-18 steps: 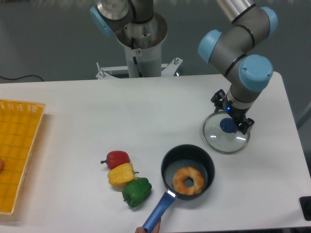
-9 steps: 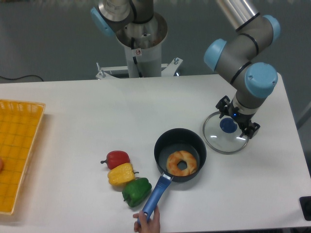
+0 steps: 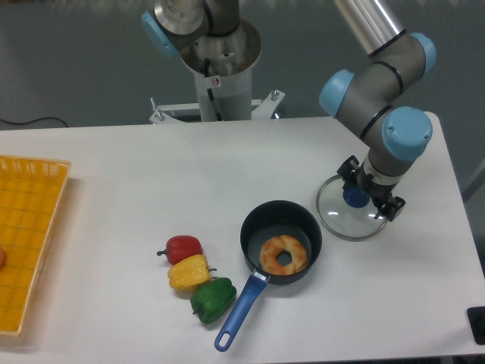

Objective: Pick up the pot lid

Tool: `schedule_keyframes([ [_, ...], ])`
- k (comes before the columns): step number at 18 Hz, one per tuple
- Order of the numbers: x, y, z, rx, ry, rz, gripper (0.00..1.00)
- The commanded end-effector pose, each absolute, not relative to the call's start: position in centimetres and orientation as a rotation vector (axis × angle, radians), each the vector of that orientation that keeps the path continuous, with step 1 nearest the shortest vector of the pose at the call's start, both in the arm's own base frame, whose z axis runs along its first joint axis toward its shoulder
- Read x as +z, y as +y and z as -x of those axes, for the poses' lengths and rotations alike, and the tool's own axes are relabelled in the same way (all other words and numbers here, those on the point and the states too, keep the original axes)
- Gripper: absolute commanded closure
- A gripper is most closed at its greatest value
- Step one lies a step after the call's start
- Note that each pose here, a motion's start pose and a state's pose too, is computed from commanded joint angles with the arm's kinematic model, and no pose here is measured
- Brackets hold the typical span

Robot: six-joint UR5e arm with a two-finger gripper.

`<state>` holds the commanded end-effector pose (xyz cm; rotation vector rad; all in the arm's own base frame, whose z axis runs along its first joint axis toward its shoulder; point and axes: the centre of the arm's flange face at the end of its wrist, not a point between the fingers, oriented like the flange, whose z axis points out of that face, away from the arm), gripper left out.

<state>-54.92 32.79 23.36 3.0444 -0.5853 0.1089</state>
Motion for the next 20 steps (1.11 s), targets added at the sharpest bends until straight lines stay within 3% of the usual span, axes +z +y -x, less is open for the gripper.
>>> schedule_keyframes([
  [20, 21.8, 32.0, 54.6, 0.085, -0.634, -3.05, 0.0],
])
